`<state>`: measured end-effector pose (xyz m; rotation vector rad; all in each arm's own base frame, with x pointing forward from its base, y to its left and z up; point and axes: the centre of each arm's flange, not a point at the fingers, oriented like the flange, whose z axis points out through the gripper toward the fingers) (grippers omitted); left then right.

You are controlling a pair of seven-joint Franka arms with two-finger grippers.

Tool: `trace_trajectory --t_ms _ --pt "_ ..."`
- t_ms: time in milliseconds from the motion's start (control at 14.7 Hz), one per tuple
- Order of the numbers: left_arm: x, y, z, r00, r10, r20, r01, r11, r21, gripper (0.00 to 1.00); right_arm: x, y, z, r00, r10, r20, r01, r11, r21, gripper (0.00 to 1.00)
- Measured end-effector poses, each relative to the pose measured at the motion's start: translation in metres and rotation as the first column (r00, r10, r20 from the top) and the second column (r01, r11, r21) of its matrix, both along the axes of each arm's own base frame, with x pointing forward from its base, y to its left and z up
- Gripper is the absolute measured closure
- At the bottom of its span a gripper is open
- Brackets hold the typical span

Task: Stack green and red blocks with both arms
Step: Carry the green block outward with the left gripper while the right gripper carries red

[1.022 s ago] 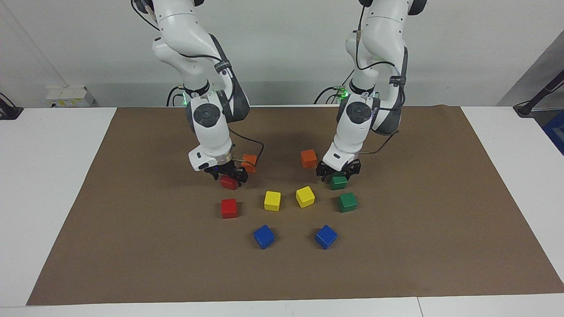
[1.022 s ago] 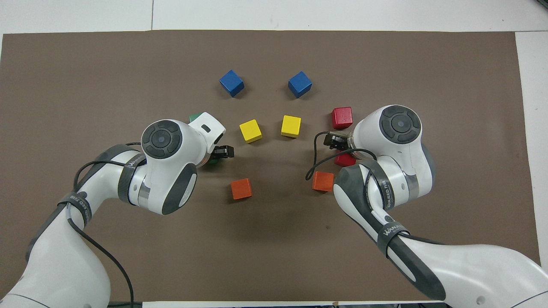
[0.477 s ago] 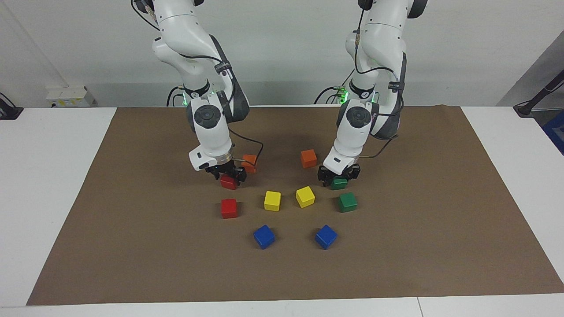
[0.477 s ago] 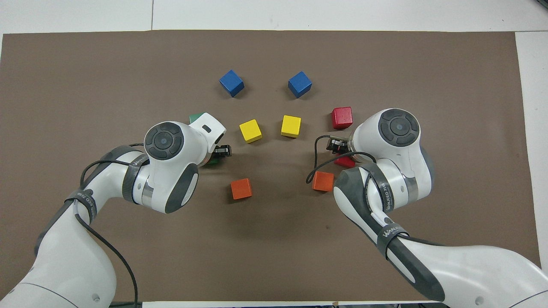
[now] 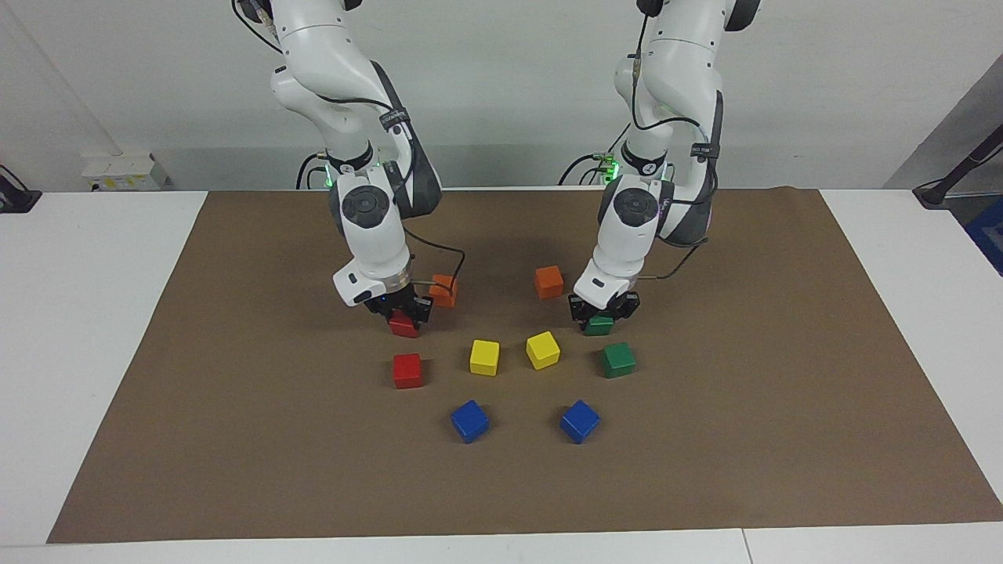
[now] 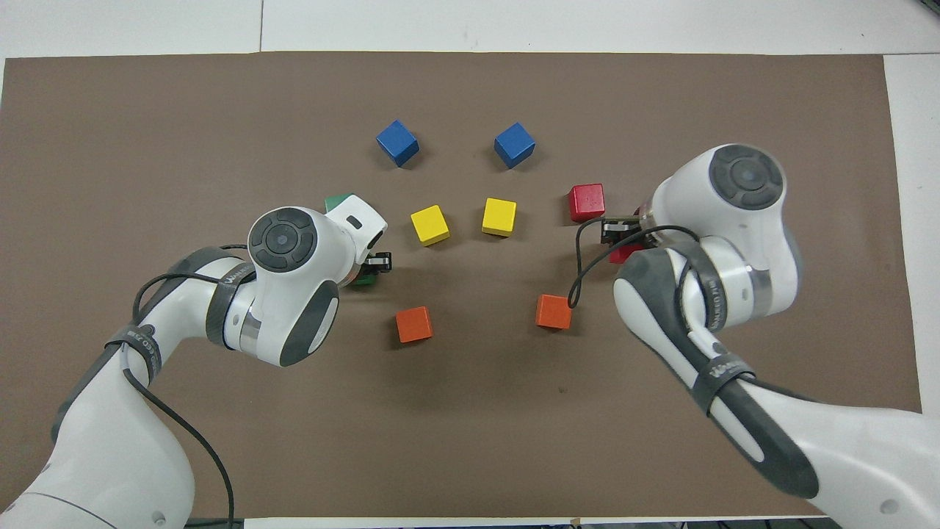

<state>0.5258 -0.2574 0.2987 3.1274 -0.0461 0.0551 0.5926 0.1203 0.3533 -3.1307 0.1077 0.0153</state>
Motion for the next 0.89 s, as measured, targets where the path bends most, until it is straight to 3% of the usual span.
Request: trace_trajectory --t_ms 136,477,681,885 --pt "0.011 0.015 0.03 0.999 0.03 -0.011 -0.03 1.0 0.008 0.44 0.017 -0.058 0.018 0.997 0.075 0.013 -0.075 0.997 0.002 0.45" --pt "0.028 0.133 0.111 0.998 0.048 -0.044 -0.047 0.998 0.028 0.44 0.021 -0.143 0.004 0.985 0.17 -0.007 -0.17 0.985 -0.005 0.45" --pt "0.034 0.244 0.118 0.998 -0.002 -0.063 0.004 1.0 0.025 0.44 0.02 -0.154 -0.006 0.982 0.189 0.004 -0.189 0.982 -0.021 0.45" --pt "0.021 0.338 0.102 0.997 -0.021 -0.078 0.023 1.0 0.014 0.44 0.017 -0.151 -0.017 0.978 0.208 0.001 -0.207 0.978 -0.032 0.45"
